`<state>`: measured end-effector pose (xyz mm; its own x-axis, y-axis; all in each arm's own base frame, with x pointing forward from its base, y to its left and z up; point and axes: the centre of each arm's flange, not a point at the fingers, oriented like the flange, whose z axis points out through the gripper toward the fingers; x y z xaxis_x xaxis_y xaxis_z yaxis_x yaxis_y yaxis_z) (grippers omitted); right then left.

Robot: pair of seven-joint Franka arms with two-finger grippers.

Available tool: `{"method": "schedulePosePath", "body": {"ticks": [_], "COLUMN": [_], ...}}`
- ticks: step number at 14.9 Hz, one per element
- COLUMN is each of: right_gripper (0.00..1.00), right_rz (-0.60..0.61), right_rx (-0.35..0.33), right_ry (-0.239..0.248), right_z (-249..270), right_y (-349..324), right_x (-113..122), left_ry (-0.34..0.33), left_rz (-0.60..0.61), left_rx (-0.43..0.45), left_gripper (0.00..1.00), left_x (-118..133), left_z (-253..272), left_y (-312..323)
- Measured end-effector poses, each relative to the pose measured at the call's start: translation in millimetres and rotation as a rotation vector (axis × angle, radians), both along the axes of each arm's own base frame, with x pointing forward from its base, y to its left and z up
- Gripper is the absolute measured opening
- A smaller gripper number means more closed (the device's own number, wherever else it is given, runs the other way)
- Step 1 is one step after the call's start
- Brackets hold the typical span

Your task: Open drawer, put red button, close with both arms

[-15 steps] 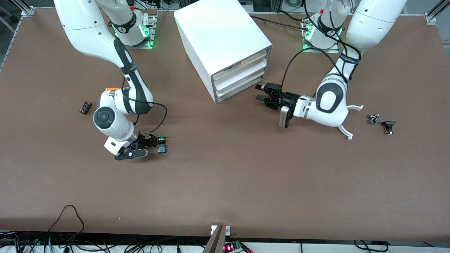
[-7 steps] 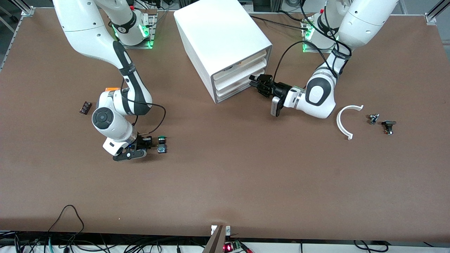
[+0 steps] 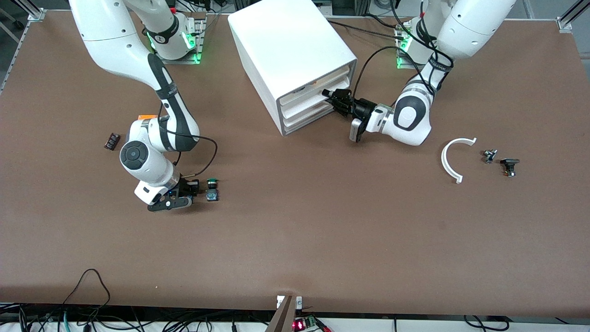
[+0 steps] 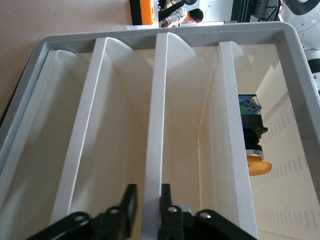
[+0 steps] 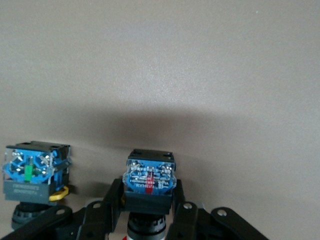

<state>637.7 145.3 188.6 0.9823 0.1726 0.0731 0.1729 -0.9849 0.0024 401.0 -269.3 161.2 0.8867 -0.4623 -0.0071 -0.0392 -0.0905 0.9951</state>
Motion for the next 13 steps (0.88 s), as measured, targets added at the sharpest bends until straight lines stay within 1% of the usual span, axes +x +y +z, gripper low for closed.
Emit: {"method": "schedulePosePath", "body": {"ticks": [1,3,4,6,8,11,13], "right_gripper": [0.44,0.44,0.44,0.44,0.44,0.44,0.44], "right_rz": [-0.018,-0.076,-0.102,-0.141,-0.191,-0.284,-0.357], "right_rx": [0.003,0.011,0.014,0.015,0.018,0.021,0.023], "right_ry": [-0.004,-0.006,0.004,0.046,0.086,0.13,0.15], "right_z": [2,9,13,29,54,98,130], "right_y": [1,4,7,14,21,30,38], "right_x": [1,4,5,10,19,30,36], "left_ry": [-0.002,-0.002,0.0,0.002,-0.008,-0.043,-0.066], "left_rz": [-0.001,-0.001,0.001,0.016,0.031,0.017,0.025], "left_rx": [-0.004,-0.002,0.0,0.008,0.036,0.126,0.159], "left_gripper": [0.13,0.13,0.13,0.13,0.11,0.11,0.11], "left_x": [0,0,1,8,28,77,107], "left_z": [2,2,2,4,11,31,41], "left_y": [-1,-1,0,4,15,40,57]}}
